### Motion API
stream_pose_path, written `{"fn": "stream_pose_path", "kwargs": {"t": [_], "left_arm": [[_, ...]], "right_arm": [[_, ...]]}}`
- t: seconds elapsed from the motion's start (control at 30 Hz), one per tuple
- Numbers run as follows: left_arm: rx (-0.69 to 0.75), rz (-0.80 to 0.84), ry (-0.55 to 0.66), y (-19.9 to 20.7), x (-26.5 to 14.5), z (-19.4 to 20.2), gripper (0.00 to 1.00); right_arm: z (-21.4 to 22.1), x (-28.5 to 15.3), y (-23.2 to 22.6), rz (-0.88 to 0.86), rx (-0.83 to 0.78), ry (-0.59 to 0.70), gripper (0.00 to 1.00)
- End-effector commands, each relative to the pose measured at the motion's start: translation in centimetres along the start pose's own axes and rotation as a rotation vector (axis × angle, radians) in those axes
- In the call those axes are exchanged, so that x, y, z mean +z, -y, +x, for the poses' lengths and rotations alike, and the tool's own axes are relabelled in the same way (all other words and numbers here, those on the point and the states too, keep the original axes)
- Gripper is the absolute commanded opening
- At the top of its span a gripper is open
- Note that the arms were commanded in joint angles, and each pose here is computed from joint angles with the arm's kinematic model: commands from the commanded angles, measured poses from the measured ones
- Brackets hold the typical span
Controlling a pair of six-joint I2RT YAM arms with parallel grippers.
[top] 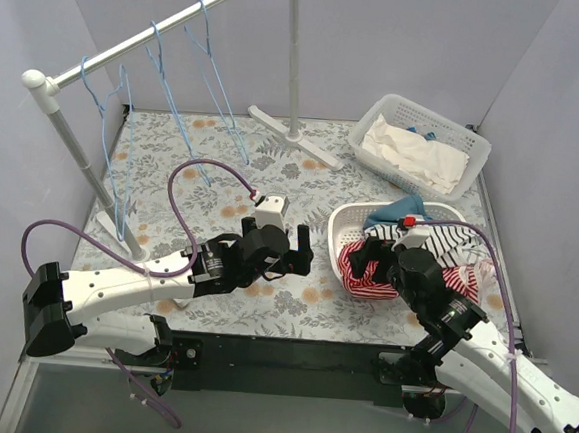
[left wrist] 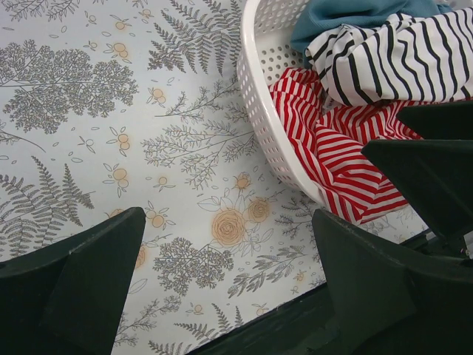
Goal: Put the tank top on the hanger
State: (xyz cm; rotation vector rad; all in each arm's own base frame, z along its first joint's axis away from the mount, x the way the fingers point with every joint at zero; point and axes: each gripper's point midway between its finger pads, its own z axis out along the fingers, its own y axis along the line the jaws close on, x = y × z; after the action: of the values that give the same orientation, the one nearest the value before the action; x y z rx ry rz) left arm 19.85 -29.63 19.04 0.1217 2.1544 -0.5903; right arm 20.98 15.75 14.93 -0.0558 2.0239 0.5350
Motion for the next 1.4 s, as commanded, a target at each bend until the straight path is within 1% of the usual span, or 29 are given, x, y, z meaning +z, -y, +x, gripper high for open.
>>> {"fn": "stream_pose_path", "kwargs": {"t": [0.0,0.37,0.43,0.47,0.53,0.57,0.6,0.63,0.67,0.7,0.8,0.9,1.0,1.1,1.13,1.17,1.2,1.27,1.3,1.37], "left_arm": [[-0.009,0.034,0.029,0.6,-1.1,-1.2,0.98],[0.005,0.054,0.004,0.6,-1.5,-0.8,0.98],[0.005,0.07,0.003,0.9,-1.6,-0.9,0.98],[0.009,0.072,0.001,1.0,-1.5,-0.9,0.98],[0.015,0.082,-0.006,1.3,-1.7,-1.0,0.98],[0.015,0.087,-0.01,1.3,-1.8,-0.9,0.98],[0.014,0.082,-0.015,1.1,-1.8,-0.7,0.98],[0.013,0.083,-0.016,1.1,-2.0,-0.7,0.98],[0.014,0.084,-0.02,1.0,-2.0,-0.6,0.98],[0.009,0.082,-0.023,0.9,-2.1,-0.5,0.98],[0.009,0.081,-0.026,0.6,-2.4,-0.4,0.98],[0.009,0.07,-0.022,0.1,-2.5,-0.4,0.98],[0.006,0.064,-0.031,0.0,-2.4,0.0,0.98],[0.001,0.058,-0.041,-0.1,-2.3,0.4,0.98],[-0.001,0.059,-0.042,-0.1,-2.3,0.4,0.98],[-0.004,0.058,-0.045,-0.1,-2.2,0.5,0.98],[-0.004,0.056,-0.047,-0.2,-2.2,0.6,0.98],[-0.005,0.047,-0.051,-0.4,-2.1,0.7,0.98],[-0.01,0.043,-0.052,-0.4,-2.0,0.8,0.98],[-0.013,0.039,-0.056,-0.4,-1.9,1.0,0.98]], "right_arm": [[-3.5,-0.9,-0.9,-0.003,0.033,0.088,0.95],[-4.9,-1.5,0.1,0.074,0.041,0.116,0.94],[-4.4,-1.2,1.2,0.137,0.007,0.083,0.95],[-5.2,-1.3,1.5,0.168,0.006,0.091,0.96],[-5.1,-0.6,2.7,0.232,-0.02,0.051,0.98],[-5.9,-0.4,3.9,0.275,-0.01,0.053,0.98],[-5.5,0.4,4.1,0.266,-0.002,0.004,0.98],[-5.6,0.8,4.7,0.274,0.017,-0.013,0.98],[-6.2,1.0,6.6,0.325,0.058,-0.013,0.98],[-6.1,1.5,6.8,0.31,0.079,-0.044,0.97],[-6.1,2.2,9.3,0.394,0.102,-0.068,0.96],[-5.0,3.1,10.0,0.423,0.107,-0.104,0.93],[-3.9,4.4,9.9,0.399,0.116,-0.128,0.91],[-2.4,5.0,10.8,0.433,0.115,-0.166,0.87],[-2.5,5.1,10.9,0.442,0.11,-0.166,0.86],[-2.8,5.2,11.1,0.45,0.104,-0.162,0.82],[-3.0,5.2,11.1,0.449,0.098,-0.16,0.69],[-4.3,5.2,10.5,0.432,0.091,-0.127,0.56],[-4.8,5.2,10.4,0.427,0.085,-0.117,0.41],[-6.1,5.1,10.1,0.419,0.073,-0.097,0.23]]}}
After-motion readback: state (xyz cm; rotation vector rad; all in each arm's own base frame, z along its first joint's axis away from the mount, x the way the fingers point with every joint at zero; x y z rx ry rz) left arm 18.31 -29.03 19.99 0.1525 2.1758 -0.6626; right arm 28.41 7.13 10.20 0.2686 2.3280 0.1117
